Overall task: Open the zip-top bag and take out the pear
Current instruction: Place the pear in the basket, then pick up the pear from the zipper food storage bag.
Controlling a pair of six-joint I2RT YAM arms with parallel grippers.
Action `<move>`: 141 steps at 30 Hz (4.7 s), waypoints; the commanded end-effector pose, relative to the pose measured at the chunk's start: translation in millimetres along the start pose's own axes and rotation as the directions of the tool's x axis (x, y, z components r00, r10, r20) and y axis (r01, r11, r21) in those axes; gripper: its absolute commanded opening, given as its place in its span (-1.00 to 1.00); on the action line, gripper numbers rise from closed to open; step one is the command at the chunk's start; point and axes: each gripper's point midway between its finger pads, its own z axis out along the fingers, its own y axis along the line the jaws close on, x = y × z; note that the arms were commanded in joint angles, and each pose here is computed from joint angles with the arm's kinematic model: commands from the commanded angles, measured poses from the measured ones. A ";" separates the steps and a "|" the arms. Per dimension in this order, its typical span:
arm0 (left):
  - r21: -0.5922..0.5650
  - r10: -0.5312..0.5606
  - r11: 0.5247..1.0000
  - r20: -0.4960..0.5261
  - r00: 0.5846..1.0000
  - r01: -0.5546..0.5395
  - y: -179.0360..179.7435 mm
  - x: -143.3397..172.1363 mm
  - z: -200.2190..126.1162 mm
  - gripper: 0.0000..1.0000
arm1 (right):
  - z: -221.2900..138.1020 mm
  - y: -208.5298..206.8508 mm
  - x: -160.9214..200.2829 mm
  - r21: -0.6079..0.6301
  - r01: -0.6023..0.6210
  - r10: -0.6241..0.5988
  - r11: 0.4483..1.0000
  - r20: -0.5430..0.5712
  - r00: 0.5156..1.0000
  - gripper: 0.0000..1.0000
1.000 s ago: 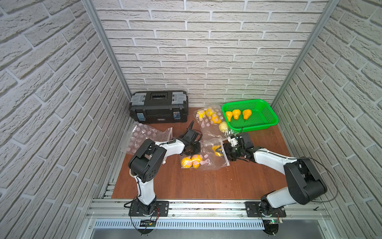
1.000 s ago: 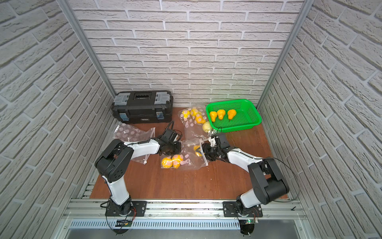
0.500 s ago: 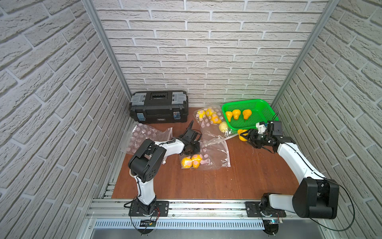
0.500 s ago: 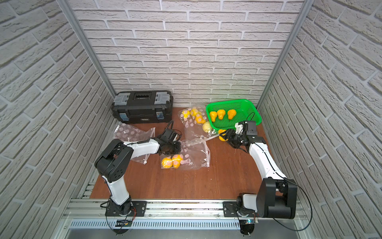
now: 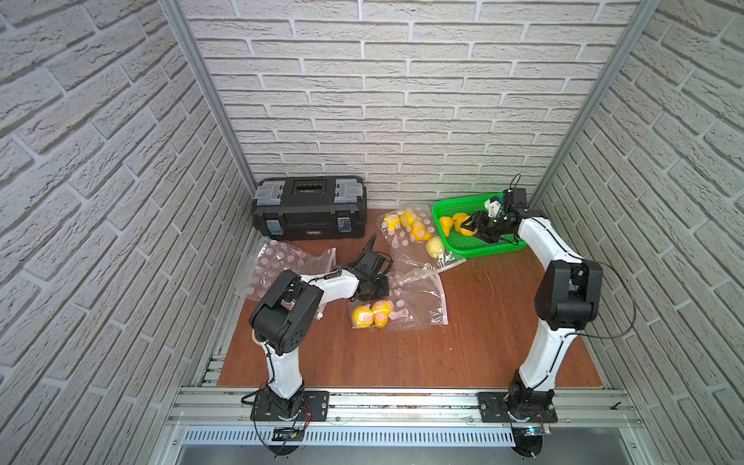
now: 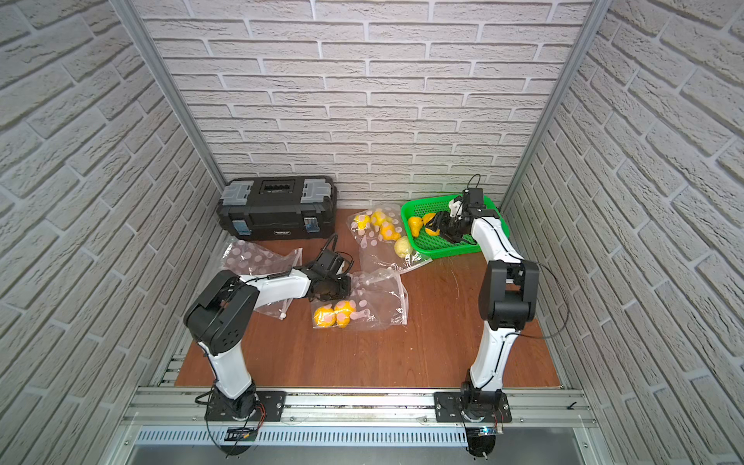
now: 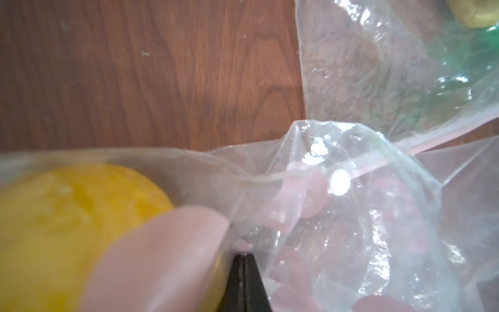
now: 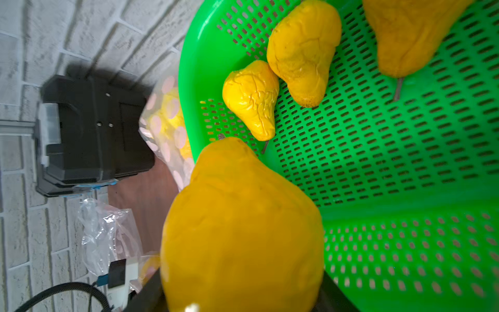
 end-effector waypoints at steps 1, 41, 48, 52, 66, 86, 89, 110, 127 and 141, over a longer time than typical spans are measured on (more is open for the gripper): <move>-0.025 0.008 1.000 -0.001 1.000 -0.008 1.7 -1.5 -11.0 -0.94 | 16.4 1.1 0.2 0.035 0.030 -0.029 0.999 -0.034 0.999 0.22; -0.081 0.080 0.993 -0.036 0.996 -0.083 -0.2 52.3 -77.0 -0.64 | -68.9 28.0 208.5 -0.053 0.182 -0.190 0.982 -0.281 0.941 -0.03; -0.093 0.085 0.991 -0.087 0.993 -0.093 4.1 64.1 -55.4 -0.71 | -49.2 20.3 241.7 -0.097 0.125 -0.151 0.987 -0.342 0.928 -0.28; -0.091 0.088 0.991 -0.107 0.990 -0.098 3.8 69.1 -47.2 -0.76 | -36.4 39.0 254.5 -0.167 0.124 -0.178 0.978 -0.363 0.915 -0.33; -0.084 0.080 0.992 -0.116 0.990 -0.090 5.7 85.7 -25.4 -1.00 | 30.9 65.9 317.4 -0.300 0.024 -0.185 0.954 -0.523 0.832 -0.41; -0.095 0.028 0.995 0.084 0.996 -0.020 -6.7 59.6 -123.5 -0.57 | 63.1 66.9 339.2 -0.273 -0.054 -0.098 0.960 -0.512 0.853 -0.46; -0.080 -0.037 0.996 0.047 0.998 0.041 -11.6 79.8 -131.2 -0.60 | 66.0 55.9 331.1 -0.243 -0.069 -0.062 0.968 -0.494 0.867 -0.48; -0.238 -0.160 0.958 0.032 0.987 0.163 30.6 112.4 -70.3 -0.81 | 59.3 58.5 333.0 -0.301 -0.059 -0.113 0.952 -0.523 0.845 -0.47; -0.087 -0.058 0.995 -0.047 0.997 0.054 0.8 92.3 -30.6 -1.00 | 55.0 120.9 327.0 -0.468 -0.052 -0.154 0.882 -0.391 0.907 0.32; -0.131 -0.126 0.980 0.186 0.974 0.151 32.7 30.9 -91.1 -0.87 | 65.6 134.5 318.6 -0.459 -0.074 -0.089 0.885 -0.323 0.942 0.48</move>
